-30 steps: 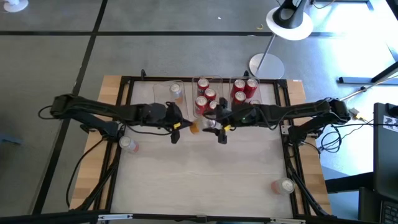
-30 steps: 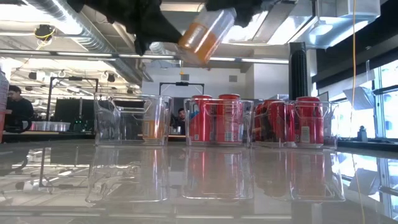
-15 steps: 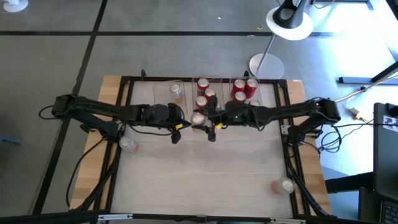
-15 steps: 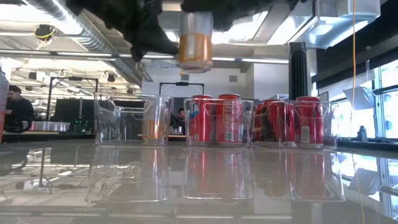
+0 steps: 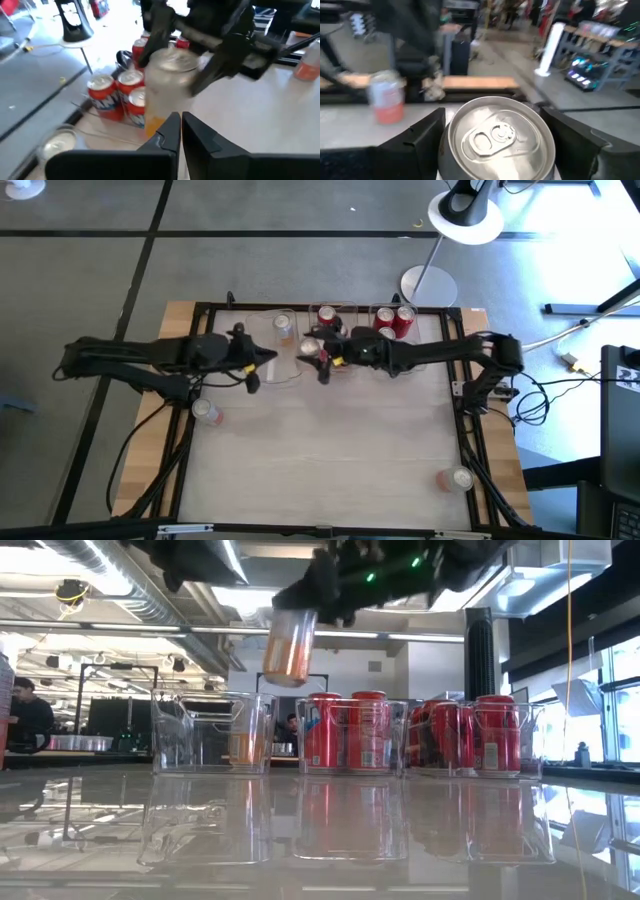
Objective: Sort soda cans
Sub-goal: Put the orange white soda can into the left transparent bin, then put the left pink white soda can into the left transparent bin
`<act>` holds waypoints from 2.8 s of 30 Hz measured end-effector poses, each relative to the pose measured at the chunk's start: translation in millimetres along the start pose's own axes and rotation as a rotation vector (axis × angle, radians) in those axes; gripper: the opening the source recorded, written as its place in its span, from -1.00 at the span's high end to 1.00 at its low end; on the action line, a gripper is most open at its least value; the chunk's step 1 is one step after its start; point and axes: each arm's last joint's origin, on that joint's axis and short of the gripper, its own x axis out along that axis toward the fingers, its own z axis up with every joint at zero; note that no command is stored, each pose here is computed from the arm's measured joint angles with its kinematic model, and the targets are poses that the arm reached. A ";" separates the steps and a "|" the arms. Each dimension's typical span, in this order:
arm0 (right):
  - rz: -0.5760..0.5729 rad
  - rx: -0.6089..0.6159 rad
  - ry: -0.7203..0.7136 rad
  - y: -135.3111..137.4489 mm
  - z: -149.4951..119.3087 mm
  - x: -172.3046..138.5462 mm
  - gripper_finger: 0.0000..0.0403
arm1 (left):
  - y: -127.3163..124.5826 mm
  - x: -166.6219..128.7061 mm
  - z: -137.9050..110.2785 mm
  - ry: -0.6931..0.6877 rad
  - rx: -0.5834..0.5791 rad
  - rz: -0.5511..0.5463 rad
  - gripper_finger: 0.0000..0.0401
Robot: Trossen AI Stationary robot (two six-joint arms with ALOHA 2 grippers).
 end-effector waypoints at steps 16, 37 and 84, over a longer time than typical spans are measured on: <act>-0.001 0.012 0.086 -33.6 -36.5 89.2 -0.41 | 3.2 -1.8 -1.1 0.010 0.045 0.018 0.97; -0.006 0.026 0.247 -32.9 -84.7 116.6 -0.46 | 3.4 -0.2 -1.6 0.016 0.021 0.022 0.96; 0.215 -0.033 0.602 20.9 36.2 58.4 -0.81 | 30.1 -96.1 68.7 0.006 -0.111 0.015 -0.70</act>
